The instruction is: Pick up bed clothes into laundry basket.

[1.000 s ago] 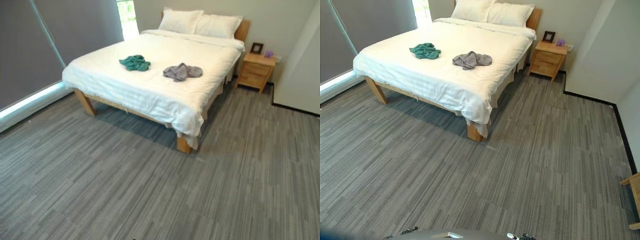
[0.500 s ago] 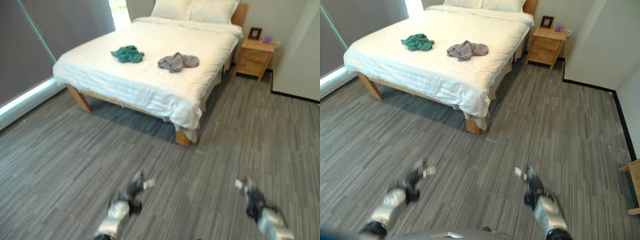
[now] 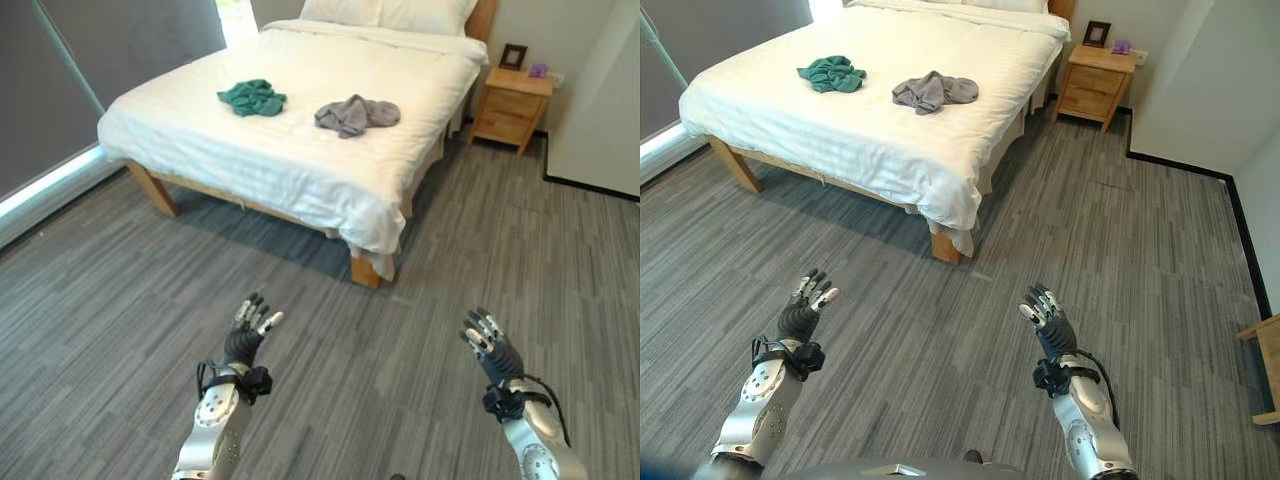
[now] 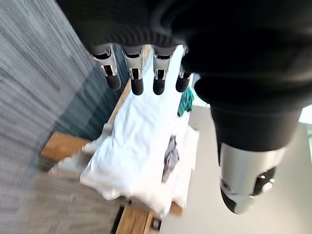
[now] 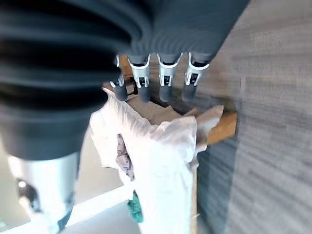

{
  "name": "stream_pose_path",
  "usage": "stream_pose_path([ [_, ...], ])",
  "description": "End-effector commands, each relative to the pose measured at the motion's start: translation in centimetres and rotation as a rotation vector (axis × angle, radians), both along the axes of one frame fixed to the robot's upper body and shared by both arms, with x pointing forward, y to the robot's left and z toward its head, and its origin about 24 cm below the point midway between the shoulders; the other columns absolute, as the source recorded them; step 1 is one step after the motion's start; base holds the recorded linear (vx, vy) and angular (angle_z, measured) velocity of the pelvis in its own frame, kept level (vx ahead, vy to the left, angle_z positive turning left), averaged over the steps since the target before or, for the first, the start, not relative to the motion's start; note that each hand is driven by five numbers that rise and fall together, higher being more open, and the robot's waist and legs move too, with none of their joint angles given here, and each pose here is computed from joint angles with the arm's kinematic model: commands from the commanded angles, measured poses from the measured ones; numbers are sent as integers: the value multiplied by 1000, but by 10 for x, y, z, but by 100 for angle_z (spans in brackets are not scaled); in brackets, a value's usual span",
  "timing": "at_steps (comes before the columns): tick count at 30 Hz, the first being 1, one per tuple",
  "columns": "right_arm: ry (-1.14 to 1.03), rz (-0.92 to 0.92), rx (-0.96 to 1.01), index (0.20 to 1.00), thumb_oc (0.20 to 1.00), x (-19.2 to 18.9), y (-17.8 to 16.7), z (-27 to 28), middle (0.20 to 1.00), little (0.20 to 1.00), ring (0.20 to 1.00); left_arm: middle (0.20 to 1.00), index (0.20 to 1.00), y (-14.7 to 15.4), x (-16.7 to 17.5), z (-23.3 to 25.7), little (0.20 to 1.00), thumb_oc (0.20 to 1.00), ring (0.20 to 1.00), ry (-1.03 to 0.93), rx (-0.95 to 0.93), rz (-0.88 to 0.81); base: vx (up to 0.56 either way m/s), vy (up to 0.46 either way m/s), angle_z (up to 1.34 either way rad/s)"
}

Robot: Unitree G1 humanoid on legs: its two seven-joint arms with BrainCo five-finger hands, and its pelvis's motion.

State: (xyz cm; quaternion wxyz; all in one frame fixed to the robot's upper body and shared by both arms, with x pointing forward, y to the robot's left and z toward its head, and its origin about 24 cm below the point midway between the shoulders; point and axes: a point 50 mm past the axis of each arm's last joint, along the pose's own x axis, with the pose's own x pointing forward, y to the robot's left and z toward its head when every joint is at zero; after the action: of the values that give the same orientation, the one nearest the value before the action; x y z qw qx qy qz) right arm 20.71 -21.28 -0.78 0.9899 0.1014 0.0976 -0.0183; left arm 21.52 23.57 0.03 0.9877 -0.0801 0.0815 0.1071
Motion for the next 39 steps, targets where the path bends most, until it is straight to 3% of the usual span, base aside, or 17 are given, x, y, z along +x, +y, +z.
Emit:
stream_pose_path([
  [1, -169, -18, -53, 1000, 1000, 19, 0, 29, 1000, 1000, 1000, 1000, 1000, 28, 8, 32, 1000, 1000, 1000, -117, 228, 14, 38, 87, 0],
  [8, -206, 20, -44, 1000, 1000, 30, 10, 38, 1000, 1000, 1000, 1000, 1000, 41, 11, 44, 1000, 1000, 1000, -162, 250, 102, 39, 143, -2],
  [14, -204, 75, -62, 1000, 1000, 28, 21, 37, 1000, 1000, 1000, 1000, 1000, 34, 19, 48, 1000, 1000, 1000, -172, 290, 65, 87, 214, 4],
  [24, -154, -1, -55, 1000, 1000, 9, -3, 27, 1000, 1000, 1000, 1000, 1000, 30, 21, 44, 1000, 1000, 1000, -171, 269, 39, 422, -5, 47],
  [29, -138, -8, -68, 1000, 1000, 7, -8, 24, 1000, 1000, 1000, 1000, 1000, 13, 20, 36, 1000, 1000, 1000, -158, 243, -19, 564, -73, 52],
  [31, -188, -59, 35, 1000, 1000, 13, -8, 32, 1000, 1000, 1000, 1000, 1000, 7, 25, 40, 1000, 1000, 1000, -191, 170, -21, 535, -241, 40],
  [39, -157, -87, 9, 1000, 1000, 5, -19, 30, 1000, 1000, 1000, 1000, 1000, 2, 33, 53, 1000, 1000, 1000, -246, 164, -48, 420, 6, -40],
])
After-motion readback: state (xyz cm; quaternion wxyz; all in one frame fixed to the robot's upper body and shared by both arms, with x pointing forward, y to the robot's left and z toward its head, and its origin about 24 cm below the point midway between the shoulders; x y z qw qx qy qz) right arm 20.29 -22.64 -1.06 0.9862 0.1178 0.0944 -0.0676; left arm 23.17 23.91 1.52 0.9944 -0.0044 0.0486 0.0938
